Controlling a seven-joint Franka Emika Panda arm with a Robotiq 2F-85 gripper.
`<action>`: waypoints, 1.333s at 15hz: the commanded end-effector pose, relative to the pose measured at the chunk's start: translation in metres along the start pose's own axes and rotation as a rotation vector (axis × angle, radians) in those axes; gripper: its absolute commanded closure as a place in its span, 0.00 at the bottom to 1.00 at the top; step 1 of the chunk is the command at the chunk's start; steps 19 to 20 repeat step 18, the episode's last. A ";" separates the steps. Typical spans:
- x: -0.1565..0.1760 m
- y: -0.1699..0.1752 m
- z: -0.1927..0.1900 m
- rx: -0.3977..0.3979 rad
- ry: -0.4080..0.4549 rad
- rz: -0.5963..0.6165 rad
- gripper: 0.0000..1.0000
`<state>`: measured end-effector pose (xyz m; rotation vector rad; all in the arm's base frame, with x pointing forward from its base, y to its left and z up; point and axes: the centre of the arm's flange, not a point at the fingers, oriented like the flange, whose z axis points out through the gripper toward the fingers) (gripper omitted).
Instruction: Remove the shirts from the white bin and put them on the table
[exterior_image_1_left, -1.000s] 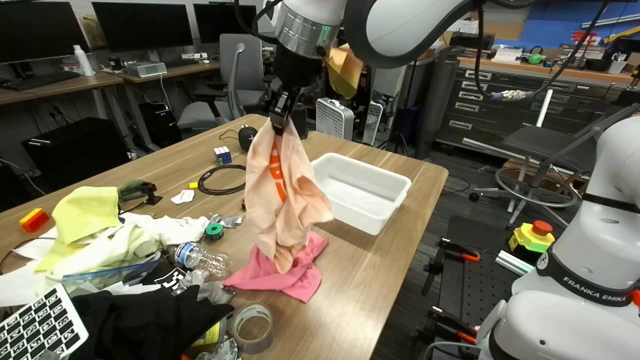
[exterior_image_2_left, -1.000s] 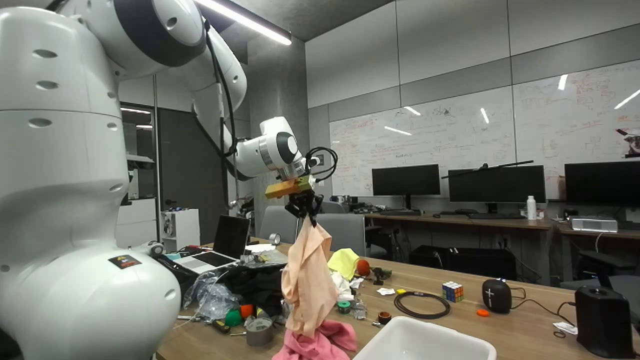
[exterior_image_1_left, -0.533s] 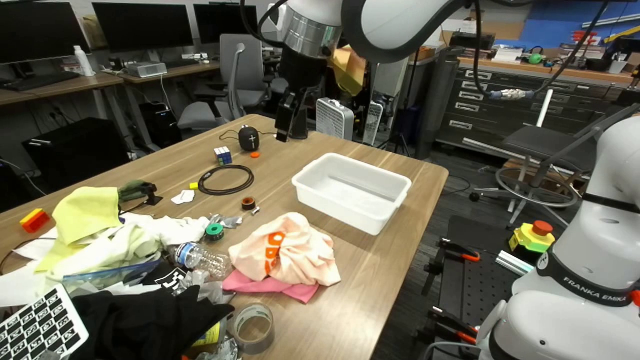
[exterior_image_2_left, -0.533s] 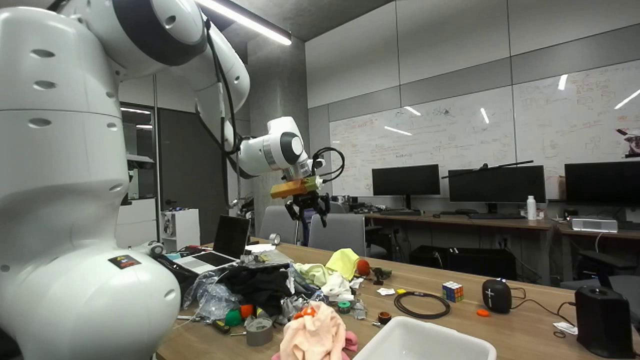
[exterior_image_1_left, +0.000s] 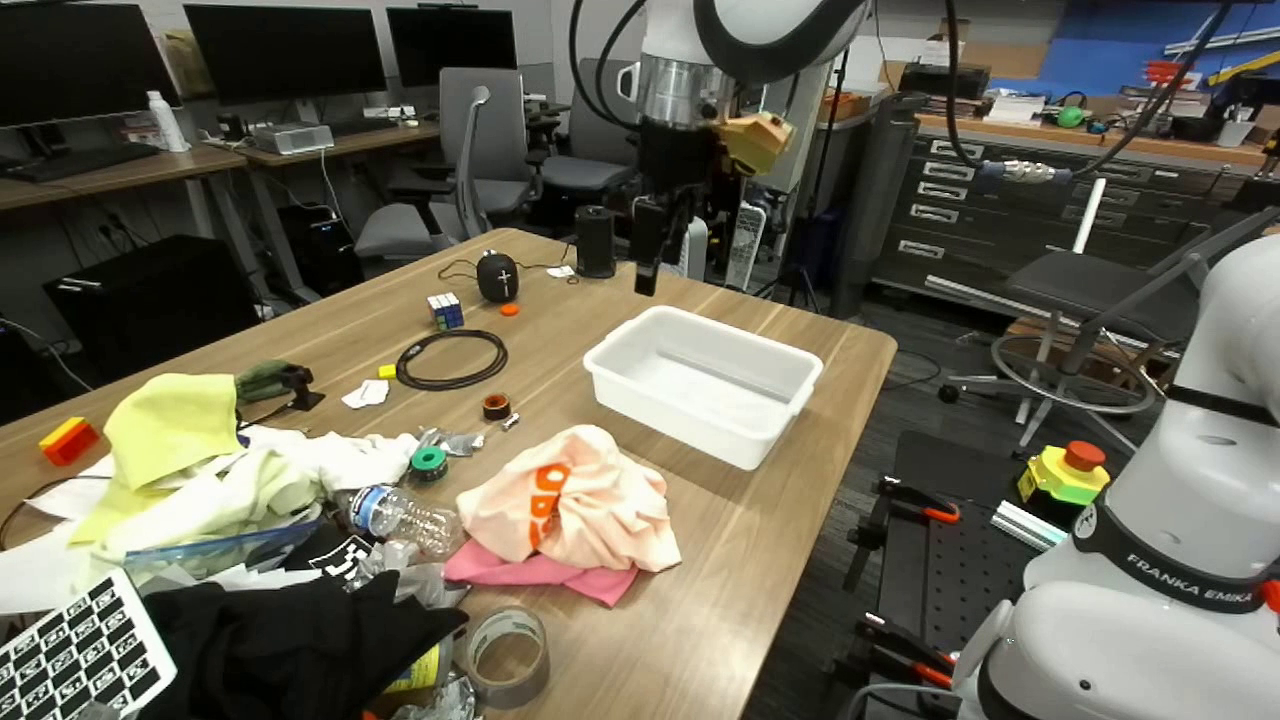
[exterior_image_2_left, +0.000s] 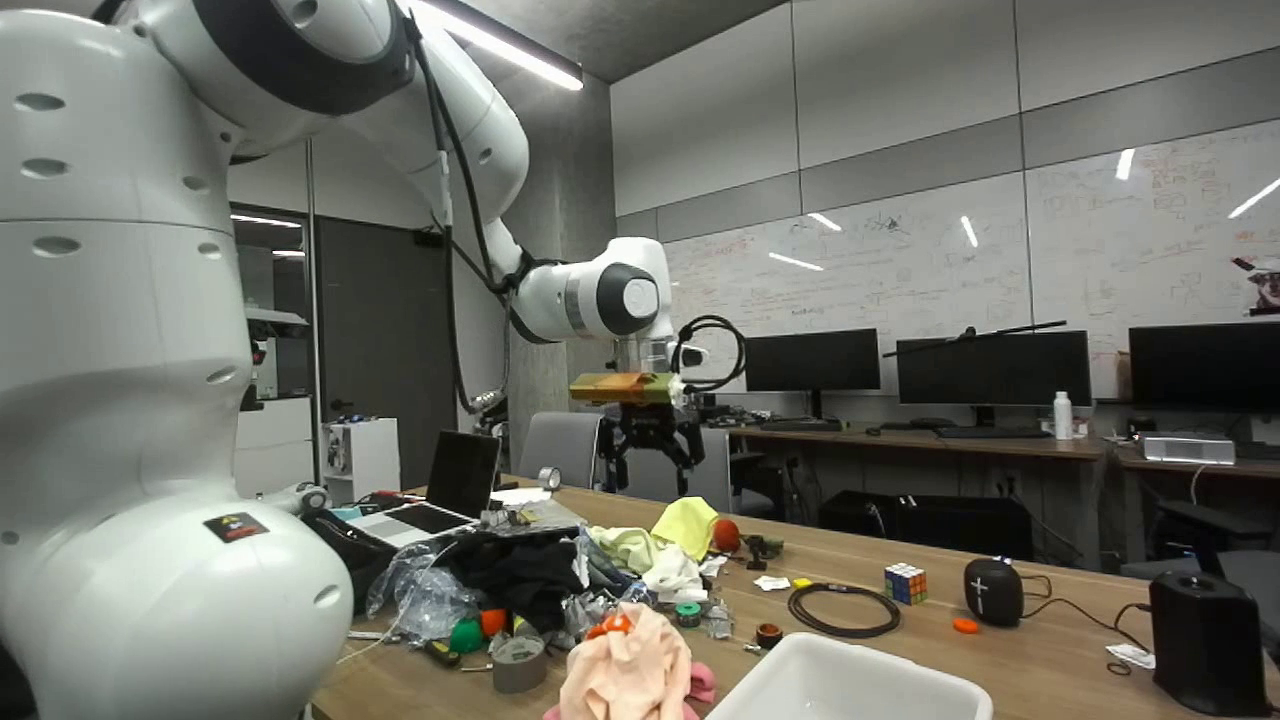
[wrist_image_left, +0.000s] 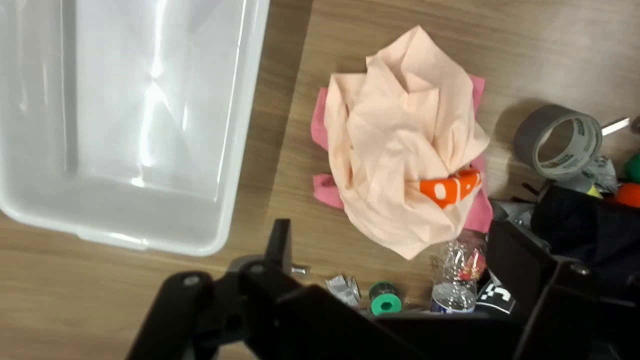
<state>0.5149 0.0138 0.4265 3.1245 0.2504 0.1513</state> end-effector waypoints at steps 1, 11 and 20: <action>-0.042 0.031 0.002 0.054 -0.056 0.067 0.00; -0.125 0.080 0.016 0.113 -0.063 0.217 0.00; -0.131 0.087 0.021 0.148 -0.076 0.258 0.00</action>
